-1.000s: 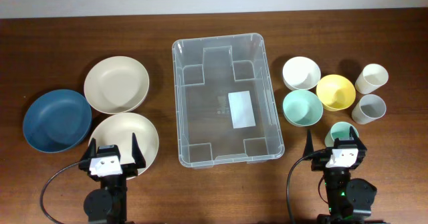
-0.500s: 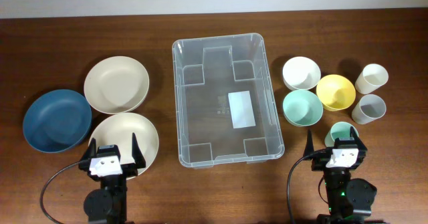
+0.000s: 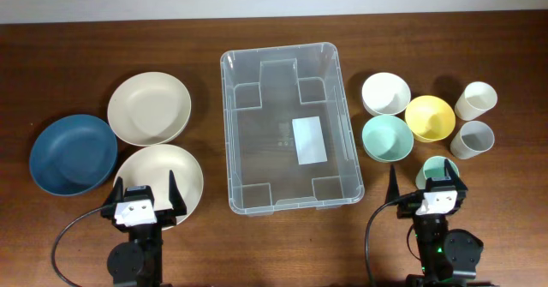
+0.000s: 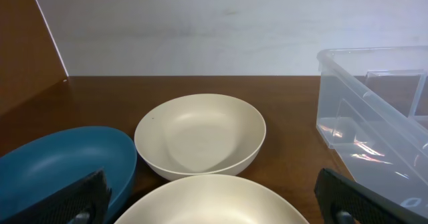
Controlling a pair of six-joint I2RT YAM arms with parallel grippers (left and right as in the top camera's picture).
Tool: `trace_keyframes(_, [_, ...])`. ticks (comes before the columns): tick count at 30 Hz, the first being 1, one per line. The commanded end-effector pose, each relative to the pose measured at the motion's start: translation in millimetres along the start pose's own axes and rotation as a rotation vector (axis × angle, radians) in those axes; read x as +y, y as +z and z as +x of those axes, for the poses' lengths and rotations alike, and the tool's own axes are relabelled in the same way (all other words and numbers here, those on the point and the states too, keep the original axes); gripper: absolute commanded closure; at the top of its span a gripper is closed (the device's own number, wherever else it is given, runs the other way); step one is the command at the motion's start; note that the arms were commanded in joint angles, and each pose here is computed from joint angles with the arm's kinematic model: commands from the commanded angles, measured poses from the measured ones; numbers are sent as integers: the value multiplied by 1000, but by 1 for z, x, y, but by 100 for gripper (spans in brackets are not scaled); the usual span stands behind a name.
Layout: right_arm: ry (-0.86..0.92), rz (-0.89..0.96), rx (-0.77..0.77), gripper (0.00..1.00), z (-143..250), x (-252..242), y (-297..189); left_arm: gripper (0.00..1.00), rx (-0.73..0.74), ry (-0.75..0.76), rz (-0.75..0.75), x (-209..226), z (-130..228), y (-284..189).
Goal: Pack container
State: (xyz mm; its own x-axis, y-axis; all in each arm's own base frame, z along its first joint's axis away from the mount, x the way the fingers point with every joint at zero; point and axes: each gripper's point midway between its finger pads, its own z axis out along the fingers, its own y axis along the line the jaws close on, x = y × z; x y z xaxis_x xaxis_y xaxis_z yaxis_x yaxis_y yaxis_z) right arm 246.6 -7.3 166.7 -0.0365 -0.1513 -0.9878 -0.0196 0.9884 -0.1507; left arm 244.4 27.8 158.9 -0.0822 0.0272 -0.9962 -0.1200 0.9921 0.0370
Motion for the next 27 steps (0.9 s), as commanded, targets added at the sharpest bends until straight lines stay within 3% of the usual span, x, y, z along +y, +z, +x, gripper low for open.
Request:
trace_keyframes(1, [11,-51,8,1,3,10,0,0,-1,16,15,-3,2,0])
trace_keyframes(14, [62,-29,-11,1,-2,6,0,0,-1,16,15,-3,2,0])
trace_keyframes(18, [193,62,-11,1,-8,-11,-2,0,-1,16,15,-3,2,0])
trace_keyframes(27, [226,153,32,1,-9,-27,-3,0,-1,16,15,-3,2,0])
